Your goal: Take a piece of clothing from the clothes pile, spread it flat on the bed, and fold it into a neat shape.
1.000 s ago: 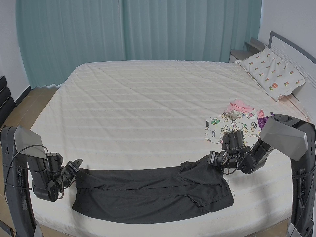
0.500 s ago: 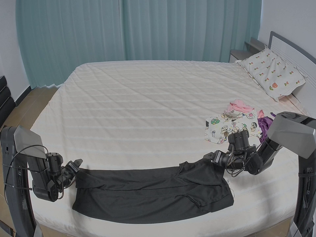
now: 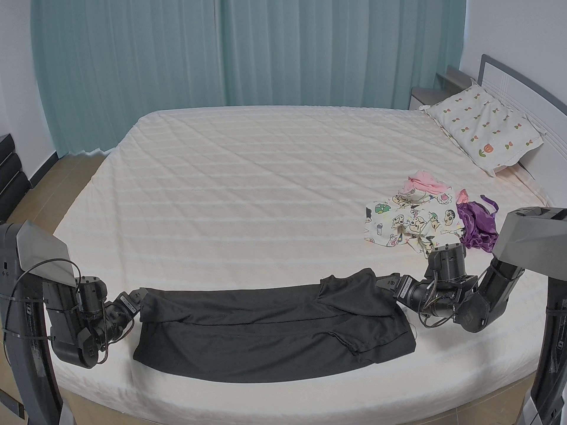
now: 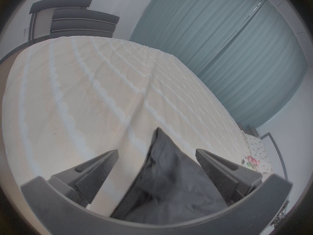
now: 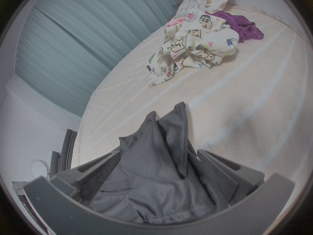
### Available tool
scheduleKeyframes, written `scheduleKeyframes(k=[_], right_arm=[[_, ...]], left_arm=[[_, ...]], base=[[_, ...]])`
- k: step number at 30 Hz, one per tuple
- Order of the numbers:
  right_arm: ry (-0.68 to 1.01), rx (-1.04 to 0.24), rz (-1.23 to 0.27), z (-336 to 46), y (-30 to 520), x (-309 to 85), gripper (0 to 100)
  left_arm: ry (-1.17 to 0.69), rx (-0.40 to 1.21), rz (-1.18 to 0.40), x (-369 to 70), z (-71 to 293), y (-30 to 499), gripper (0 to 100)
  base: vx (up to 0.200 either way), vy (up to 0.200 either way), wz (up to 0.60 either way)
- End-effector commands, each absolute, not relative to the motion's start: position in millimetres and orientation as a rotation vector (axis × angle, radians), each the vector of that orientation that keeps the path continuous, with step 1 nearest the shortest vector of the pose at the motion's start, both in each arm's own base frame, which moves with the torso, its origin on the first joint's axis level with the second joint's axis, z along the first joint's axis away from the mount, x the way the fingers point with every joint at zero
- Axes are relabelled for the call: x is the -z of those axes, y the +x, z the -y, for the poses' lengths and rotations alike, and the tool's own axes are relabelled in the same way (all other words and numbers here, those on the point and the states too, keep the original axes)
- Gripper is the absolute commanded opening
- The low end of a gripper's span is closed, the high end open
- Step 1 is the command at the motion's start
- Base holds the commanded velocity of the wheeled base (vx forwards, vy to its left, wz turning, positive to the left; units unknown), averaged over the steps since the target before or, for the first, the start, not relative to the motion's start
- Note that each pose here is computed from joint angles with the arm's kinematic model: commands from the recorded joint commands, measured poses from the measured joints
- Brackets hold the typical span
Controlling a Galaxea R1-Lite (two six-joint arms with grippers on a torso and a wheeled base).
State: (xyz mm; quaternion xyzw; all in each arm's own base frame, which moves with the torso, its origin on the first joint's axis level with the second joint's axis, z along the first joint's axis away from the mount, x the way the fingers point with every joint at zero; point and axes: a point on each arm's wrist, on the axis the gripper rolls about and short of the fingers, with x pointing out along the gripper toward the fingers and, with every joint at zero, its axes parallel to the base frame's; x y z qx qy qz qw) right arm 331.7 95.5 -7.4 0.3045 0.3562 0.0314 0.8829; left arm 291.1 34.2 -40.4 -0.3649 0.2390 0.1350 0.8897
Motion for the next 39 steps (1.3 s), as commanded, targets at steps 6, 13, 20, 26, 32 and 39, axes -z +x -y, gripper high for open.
scheduleKeyframes(k=[6,13,20,26,32,39], right_arm=[[0.645,-0.059,-0.772,-92.3,325.3,16.4,100],[0.644,-0.06,-0.774,-92.7,324.8,16.6,100],[0.642,-0.059,-0.777,-92.6,324.4,17.3,100],[0.642,-0.06,-0.781,-93.6,324.1,18.4,100],[0.641,-0.059,-0.785,-94.0,323.9,19.9,100],[0.639,-0.06,-0.791,-95.0,323.6,21.9,100]], left_arm=[[-0.737,-0.205,-0.515,19.3,-28.0,268.5,100],[-0.628,-0.155,-0.62,25.9,-12.9,250.9,100],[-0.553,-0.154,-0.669,30.0,-2.2,242.3,100],[-0.531,-0.155,-0.707,40.2,6.1,242.0,100],[-0.514,-0.183,-0.717,48.7,8.3,245.2,100],[-0.499,-0.237,-0.689,62.9,7.1,259.7,100]], base=[[-0.033,0.0,0.0],[-0.143,0.0,0.0],[0.0,0.0,0.0],[0.0,0.0,0.0],[0.0,0.0,0.0],[0.0,0.0,0.0]])
